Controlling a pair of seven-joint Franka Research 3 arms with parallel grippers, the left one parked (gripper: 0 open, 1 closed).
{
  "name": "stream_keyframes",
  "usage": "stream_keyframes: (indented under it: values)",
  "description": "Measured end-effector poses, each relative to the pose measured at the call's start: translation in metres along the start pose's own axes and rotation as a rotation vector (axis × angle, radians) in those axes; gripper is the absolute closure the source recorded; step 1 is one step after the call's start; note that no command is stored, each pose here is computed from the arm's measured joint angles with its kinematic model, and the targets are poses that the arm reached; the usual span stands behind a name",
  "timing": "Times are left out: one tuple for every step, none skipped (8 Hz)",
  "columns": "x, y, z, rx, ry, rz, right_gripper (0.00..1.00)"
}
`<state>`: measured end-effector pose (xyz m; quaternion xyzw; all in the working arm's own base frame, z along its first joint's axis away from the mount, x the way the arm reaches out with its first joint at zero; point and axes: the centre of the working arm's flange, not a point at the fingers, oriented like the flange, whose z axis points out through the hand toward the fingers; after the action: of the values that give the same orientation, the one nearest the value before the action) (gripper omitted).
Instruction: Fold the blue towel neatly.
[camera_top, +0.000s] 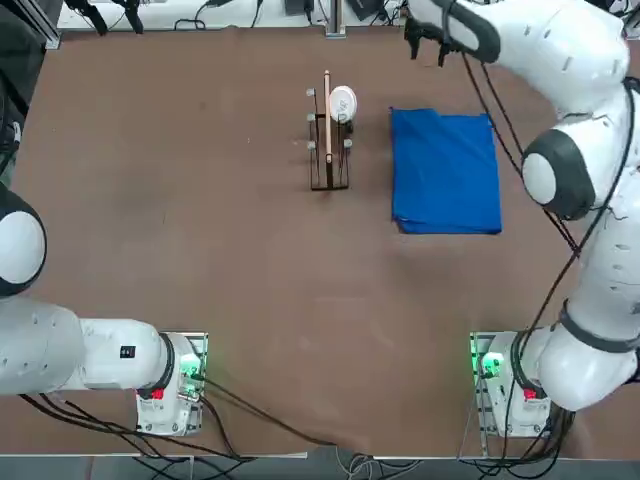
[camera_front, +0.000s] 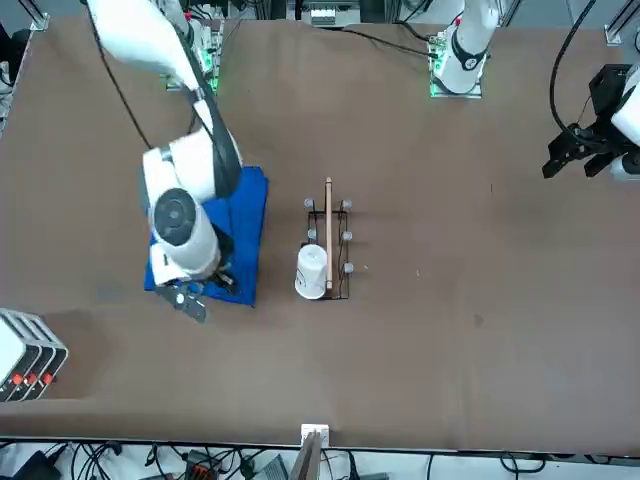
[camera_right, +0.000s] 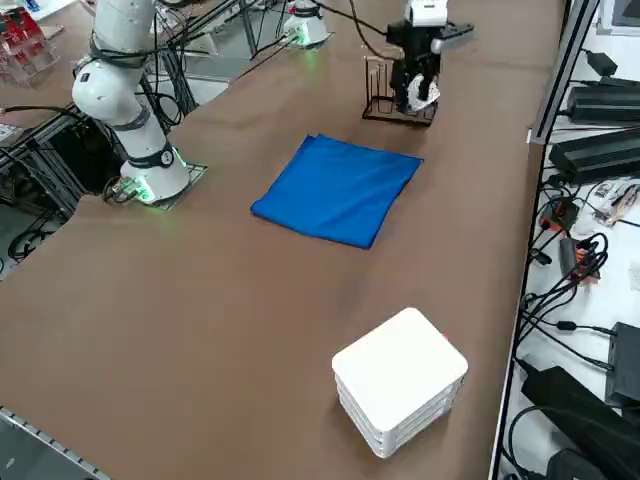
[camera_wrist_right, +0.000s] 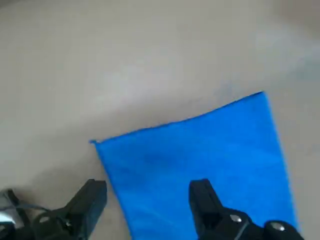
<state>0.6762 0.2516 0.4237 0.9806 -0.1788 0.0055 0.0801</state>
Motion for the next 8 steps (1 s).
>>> stream_keyframes:
  values:
    - [0.005, 0.030, -0.030, -0.006, -0.015, -0.058, 0.00]
    - [0.007, 0.059, -0.055, -0.013, -0.035, -0.109, 0.00]
    - [0.009, 0.085, -0.076, -0.017, -0.054, -0.161, 0.00]
    - [0.010, 0.109, -0.093, -0.014, -0.063, -0.215, 0.00]
    - [0.011, 0.133, -0.107, -0.007, -0.067, -0.263, 0.00]
    - [0.012, 0.157, -0.119, 0.001, -0.069, -0.306, 0.00]
    - [0.011, 0.177, -0.127, 0.005, -0.075, -0.343, 0.00]
    - [0.007, 0.193, -0.135, 0.008, -0.082, -0.370, 0.00]
